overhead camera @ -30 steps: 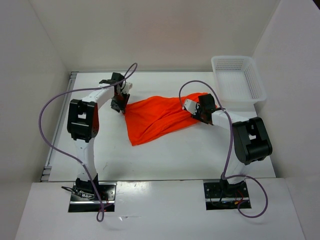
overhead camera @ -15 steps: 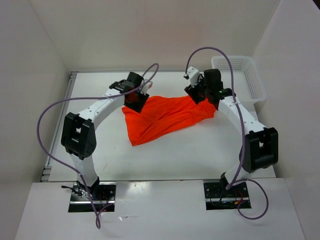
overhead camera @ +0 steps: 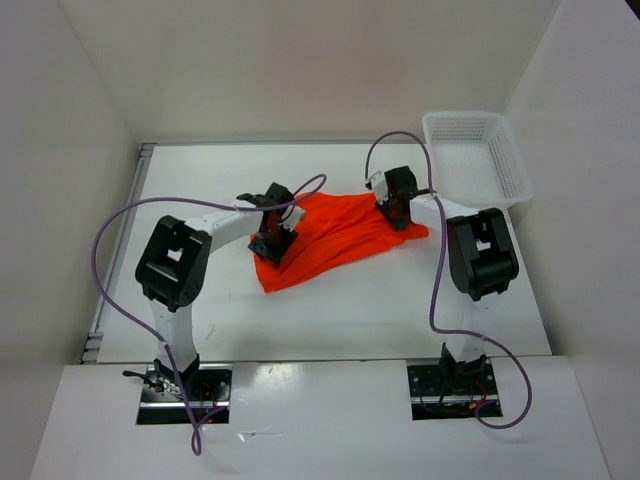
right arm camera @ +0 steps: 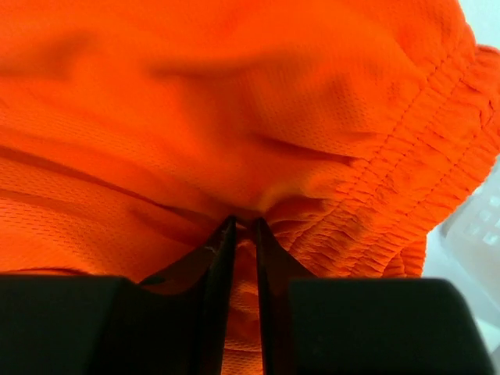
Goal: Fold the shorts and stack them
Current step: Fold the shorts
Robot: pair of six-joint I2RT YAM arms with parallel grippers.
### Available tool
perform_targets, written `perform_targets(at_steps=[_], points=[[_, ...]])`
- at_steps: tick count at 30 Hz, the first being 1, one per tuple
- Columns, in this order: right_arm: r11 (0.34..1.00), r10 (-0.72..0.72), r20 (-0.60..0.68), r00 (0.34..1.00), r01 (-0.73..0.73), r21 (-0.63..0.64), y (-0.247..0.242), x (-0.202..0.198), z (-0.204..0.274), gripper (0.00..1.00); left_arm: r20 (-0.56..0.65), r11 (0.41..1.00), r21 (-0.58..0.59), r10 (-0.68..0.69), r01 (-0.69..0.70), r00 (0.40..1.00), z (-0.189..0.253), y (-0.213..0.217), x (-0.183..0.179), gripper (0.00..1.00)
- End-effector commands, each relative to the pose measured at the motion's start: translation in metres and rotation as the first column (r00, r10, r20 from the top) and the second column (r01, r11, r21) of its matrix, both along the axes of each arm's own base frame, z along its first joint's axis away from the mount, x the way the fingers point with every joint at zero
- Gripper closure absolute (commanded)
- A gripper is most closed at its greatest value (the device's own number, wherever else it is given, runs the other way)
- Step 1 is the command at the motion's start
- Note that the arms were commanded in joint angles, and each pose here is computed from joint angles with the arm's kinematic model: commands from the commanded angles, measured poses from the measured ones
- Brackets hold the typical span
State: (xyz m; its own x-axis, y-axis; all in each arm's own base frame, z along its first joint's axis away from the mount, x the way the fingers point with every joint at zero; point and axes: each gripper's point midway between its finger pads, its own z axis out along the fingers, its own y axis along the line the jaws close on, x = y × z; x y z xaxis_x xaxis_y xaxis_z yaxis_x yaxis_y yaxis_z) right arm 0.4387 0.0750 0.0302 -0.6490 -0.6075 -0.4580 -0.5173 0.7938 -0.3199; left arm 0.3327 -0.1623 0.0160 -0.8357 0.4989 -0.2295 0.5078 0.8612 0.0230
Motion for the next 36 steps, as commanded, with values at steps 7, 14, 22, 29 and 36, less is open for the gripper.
perform_targets(at_steps=[7, 14, 22, 29, 36], points=[[0.995, 0.025, -0.077, 0.997, -0.032, -0.099, -0.007, -0.067, -0.007, 0.84, -0.125, 0.994, 0.102, 0.058, -0.046, 0.990, -0.035, 0.056, -0.065, 0.42], [0.997, 0.080, -0.151, 0.985, -0.082, -0.009, 0.022, -0.125, -0.001, 0.84, -0.056, 0.969, 0.200, 0.158, -0.144, 0.986, -0.043, 0.102, -0.062, 0.42], [0.987, -0.042, -0.007, 0.999, 0.042, 0.153, 0.027, -0.081, 0.071, 0.63, 0.001, 0.976, 0.087, 0.202, -0.201, 0.979, -0.002, 0.094, -0.022, 0.42], [0.984, -0.091, -0.131, 0.987, 0.109, 0.143, -0.004, -0.109, 0.067, 0.59, 0.114, 0.983, 0.018, 0.180, -0.183, 0.977, 0.062, 0.080, -0.007, 0.42], [0.951, -0.087, -0.311, 0.946, 0.172, 0.257, -0.027, -0.141, 0.044, 0.49, -0.054, 0.991, 0.050, 0.125, -0.123, 0.991, 0.042, 0.082, -0.082, 0.41]])
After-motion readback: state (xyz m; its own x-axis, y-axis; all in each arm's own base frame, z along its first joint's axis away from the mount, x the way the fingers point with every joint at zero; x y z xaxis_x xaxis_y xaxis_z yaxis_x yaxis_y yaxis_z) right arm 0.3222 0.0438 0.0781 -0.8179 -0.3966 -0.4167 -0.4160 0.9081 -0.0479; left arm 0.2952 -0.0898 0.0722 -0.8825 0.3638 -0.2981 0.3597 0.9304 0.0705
